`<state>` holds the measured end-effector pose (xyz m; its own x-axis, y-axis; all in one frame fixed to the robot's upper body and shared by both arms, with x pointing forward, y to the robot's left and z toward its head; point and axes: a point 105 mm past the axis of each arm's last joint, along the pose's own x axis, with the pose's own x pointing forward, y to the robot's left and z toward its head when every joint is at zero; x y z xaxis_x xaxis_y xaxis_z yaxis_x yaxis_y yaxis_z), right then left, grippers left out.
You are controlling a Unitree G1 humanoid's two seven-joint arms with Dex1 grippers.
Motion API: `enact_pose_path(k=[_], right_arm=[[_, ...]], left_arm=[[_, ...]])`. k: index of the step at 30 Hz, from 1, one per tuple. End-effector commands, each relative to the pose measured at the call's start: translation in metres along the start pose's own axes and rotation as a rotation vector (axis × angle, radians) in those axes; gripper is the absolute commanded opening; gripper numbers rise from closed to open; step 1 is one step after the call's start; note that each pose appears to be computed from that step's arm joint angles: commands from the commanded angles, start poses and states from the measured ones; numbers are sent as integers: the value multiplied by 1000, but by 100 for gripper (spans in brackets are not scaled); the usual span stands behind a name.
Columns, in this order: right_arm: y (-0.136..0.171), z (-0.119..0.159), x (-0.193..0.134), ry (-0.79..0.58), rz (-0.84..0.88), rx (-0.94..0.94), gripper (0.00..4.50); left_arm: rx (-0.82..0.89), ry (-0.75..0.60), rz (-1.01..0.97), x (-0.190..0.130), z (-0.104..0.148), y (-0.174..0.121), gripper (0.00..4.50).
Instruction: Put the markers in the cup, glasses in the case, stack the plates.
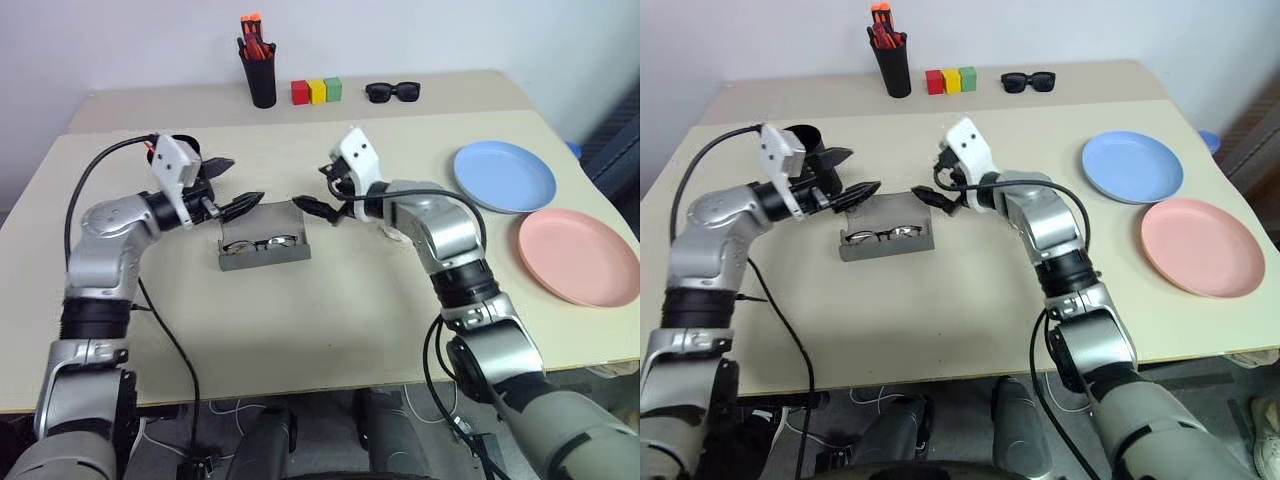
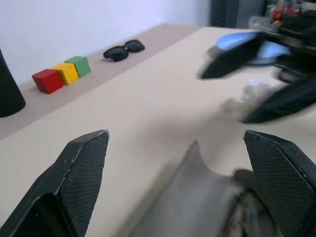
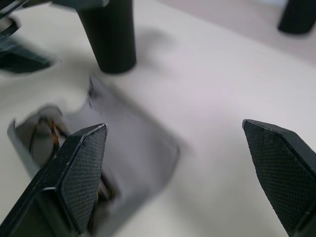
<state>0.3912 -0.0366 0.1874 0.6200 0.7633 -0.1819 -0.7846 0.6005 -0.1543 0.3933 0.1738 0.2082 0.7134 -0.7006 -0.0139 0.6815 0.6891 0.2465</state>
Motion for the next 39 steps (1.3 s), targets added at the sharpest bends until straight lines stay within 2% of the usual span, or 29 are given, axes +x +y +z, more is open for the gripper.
enact_pose_path(k=[1,4,8,11,15,22,34,39], right_arm=[[-1,18,-13,-61,-20,-25,446],[-4,20,-27,-86,-44,-8,450],[4,26,-56,-190,12,37,450],[16,20,-75,-204,77,16,450],[17,14,-80,-186,73,-4,450],[24,21,-73,-217,71,-7,450],[23,18,-66,-199,47,-36,450],[22,17,-64,-196,46,-44,450]], left_arm=[[13,-4,53,9,10,13,450],[-32,16,70,23,6,17,361],[-76,53,94,42,0,20,163],[-72,117,113,50,-9,20,7],[-74,178,120,56,-20,20,7],[-138,323,78,60,-45,13,7],[-232,385,-73,51,-37,-2,7],[-214,403,-89,40,-37,-9,7]])
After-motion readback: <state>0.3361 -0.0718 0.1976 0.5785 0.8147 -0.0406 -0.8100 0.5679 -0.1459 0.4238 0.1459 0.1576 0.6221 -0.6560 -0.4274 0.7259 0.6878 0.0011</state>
